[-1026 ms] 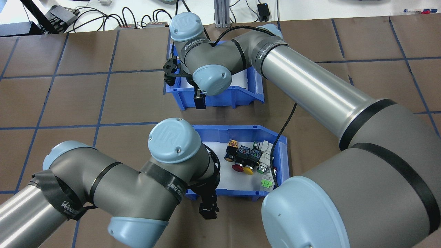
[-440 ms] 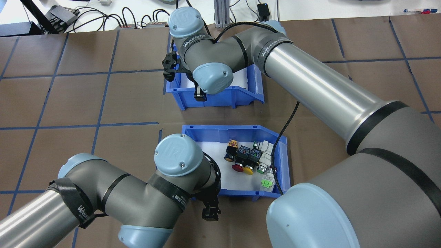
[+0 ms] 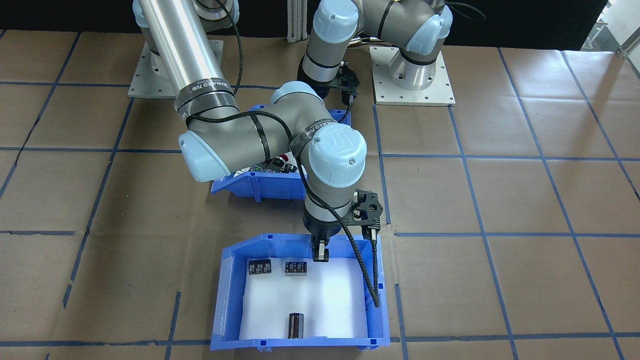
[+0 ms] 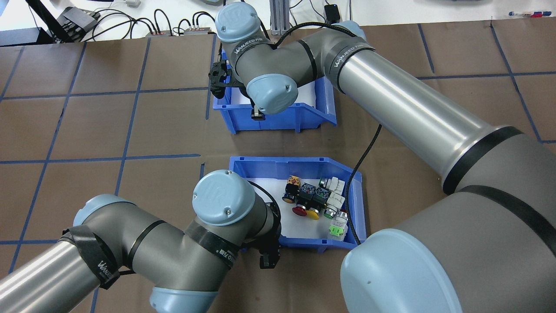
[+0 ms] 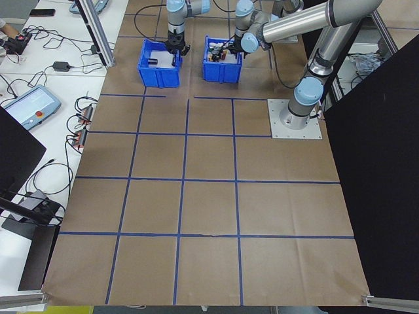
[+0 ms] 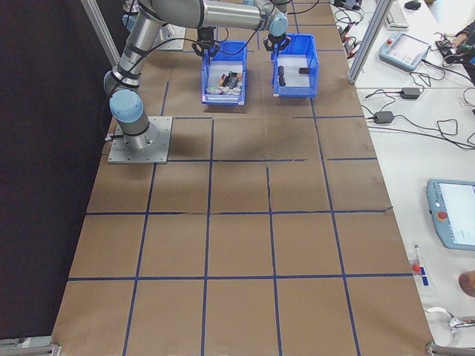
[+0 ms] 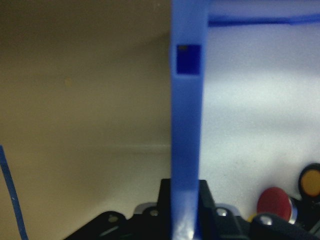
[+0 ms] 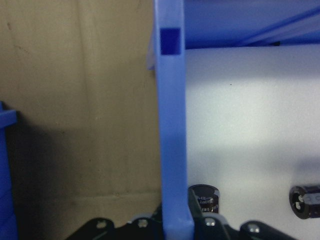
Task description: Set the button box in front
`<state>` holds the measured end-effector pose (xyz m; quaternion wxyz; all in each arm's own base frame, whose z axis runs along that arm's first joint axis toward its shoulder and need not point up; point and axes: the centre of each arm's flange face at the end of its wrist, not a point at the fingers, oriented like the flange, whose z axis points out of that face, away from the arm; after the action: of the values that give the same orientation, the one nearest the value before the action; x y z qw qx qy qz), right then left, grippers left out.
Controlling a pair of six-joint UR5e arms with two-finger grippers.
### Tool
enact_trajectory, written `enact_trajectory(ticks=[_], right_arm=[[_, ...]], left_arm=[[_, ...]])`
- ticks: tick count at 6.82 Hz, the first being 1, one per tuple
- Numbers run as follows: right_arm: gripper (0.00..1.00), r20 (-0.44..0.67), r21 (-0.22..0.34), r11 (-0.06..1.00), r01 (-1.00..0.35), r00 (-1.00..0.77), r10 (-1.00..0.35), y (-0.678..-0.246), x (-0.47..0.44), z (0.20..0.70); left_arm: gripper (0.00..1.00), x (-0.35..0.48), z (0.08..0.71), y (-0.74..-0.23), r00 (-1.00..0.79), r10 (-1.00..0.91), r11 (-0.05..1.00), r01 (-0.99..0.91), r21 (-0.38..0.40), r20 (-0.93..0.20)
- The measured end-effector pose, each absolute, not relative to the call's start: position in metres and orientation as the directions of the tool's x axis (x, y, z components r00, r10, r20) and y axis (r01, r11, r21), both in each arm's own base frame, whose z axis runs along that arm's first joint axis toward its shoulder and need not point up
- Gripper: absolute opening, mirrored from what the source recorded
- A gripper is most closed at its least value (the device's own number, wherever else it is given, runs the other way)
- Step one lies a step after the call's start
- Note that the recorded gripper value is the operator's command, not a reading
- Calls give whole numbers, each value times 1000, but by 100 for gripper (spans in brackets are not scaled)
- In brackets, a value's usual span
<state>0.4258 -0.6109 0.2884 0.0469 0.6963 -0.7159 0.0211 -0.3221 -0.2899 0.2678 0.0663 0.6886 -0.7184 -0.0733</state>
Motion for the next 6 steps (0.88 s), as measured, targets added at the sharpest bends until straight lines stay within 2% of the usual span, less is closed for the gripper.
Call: enact_trajectory(ticks=[1,3,6], right_arm=[[1,108,36,21,-999,-17,-994,-620,404,303],[1,104,48,8,-999,-3,-995,-643,329,340],[1,87,74,-11,-997,17,-996,-648,186,377]], left_arm=[[0,-319,280,-292,-84,-995,92,-976,198,49],[0,-285,312,-308,-183,-971,206,-967,152,153],[0,-181,340,-348,-259,-953,275,-957,93,157]])
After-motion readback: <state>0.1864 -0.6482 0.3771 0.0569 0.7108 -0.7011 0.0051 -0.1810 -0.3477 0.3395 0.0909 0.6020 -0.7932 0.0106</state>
